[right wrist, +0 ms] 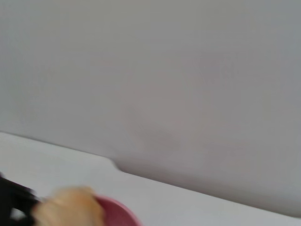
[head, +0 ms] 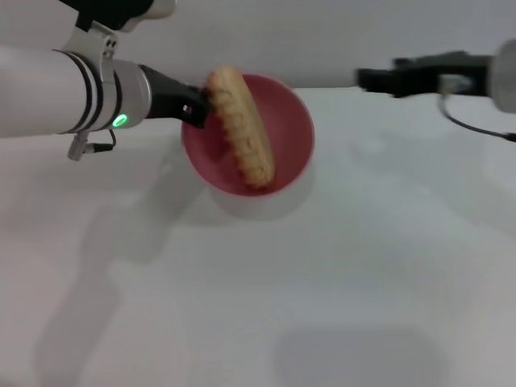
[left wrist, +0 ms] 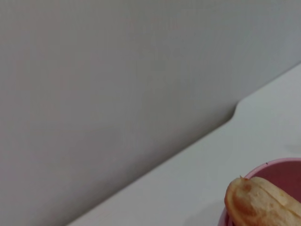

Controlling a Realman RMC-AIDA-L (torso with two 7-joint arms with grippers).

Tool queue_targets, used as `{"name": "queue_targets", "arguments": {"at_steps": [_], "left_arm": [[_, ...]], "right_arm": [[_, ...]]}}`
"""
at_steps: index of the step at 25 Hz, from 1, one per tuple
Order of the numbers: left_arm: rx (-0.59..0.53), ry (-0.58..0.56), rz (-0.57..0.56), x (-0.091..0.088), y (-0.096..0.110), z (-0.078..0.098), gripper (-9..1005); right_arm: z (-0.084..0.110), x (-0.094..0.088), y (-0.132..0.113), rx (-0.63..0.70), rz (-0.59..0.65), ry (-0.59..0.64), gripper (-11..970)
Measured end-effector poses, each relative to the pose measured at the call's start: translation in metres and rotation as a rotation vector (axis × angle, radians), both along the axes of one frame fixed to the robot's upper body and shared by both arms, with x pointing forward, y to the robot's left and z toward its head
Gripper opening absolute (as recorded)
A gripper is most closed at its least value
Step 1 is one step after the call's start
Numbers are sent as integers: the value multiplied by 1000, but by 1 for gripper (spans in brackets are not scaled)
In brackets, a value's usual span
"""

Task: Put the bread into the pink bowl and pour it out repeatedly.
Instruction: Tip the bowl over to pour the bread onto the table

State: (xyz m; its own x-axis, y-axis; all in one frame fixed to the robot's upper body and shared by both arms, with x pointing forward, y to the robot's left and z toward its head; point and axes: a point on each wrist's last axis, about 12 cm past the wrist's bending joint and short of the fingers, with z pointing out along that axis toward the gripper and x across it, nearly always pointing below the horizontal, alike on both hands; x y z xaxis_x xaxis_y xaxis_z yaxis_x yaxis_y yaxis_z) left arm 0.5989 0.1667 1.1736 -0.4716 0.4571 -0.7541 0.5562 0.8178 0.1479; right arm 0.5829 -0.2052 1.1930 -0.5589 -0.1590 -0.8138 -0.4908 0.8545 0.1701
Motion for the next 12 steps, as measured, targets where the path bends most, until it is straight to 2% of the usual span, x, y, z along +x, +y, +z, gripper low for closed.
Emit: {"name": "queue_targets", "arguments": {"at_steps": [5, 12], "left_arm": [[-14, -44, 7, 1, 3, 0, 43], [18, -78, -21, 1, 2, 1, 43]], "right_arm": [[-15, -13, -34, -12, -71, 39, 580], [-22, -18, -43, -3, -92, 68, 441]]}}
